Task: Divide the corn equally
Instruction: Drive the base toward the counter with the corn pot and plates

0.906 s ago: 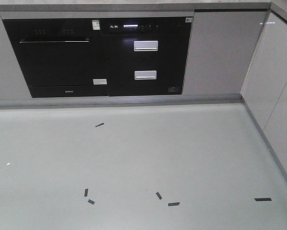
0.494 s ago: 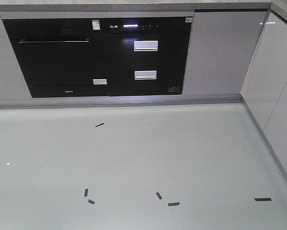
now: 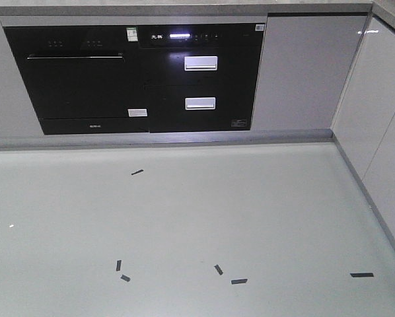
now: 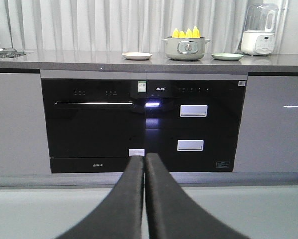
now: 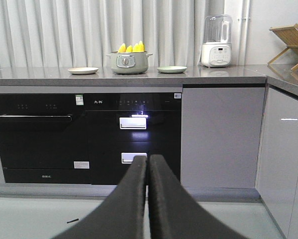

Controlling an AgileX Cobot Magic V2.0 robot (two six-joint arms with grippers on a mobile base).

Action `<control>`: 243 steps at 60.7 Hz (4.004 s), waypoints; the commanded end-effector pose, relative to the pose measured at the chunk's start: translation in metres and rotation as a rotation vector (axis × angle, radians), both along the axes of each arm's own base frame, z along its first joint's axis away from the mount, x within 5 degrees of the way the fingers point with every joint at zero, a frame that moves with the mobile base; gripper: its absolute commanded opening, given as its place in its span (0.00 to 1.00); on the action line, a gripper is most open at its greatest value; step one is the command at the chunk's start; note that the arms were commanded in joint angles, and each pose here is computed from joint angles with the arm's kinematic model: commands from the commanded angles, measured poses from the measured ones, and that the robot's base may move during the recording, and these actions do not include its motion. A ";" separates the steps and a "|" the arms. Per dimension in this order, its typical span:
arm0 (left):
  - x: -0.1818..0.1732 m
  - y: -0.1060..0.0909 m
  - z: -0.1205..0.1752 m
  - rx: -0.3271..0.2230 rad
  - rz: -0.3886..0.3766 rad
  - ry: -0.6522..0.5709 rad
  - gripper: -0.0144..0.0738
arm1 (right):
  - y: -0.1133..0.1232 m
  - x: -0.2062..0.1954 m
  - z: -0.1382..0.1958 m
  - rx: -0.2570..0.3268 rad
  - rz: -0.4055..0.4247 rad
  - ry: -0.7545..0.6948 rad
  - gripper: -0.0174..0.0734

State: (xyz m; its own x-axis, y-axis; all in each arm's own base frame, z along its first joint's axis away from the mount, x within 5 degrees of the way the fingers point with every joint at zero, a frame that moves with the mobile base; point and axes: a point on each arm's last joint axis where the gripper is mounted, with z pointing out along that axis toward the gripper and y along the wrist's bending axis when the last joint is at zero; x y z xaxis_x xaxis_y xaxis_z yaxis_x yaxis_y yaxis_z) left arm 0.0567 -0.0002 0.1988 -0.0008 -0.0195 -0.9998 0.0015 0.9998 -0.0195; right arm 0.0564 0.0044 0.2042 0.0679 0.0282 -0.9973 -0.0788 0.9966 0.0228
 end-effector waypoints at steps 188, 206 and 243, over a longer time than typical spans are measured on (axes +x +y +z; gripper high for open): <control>-0.001 0.000 0.003 -0.001 0.001 -0.077 0.16 | 0.000 -0.001 0.003 -0.014 -0.003 -0.067 0.19; -0.001 0.000 0.003 -0.001 0.001 -0.077 0.16 | 0.000 -0.001 0.003 -0.014 -0.003 -0.067 0.19; -0.001 0.000 0.003 -0.001 0.001 -0.077 0.16 | 0.000 -0.001 0.003 -0.015 -0.004 -0.068 0.19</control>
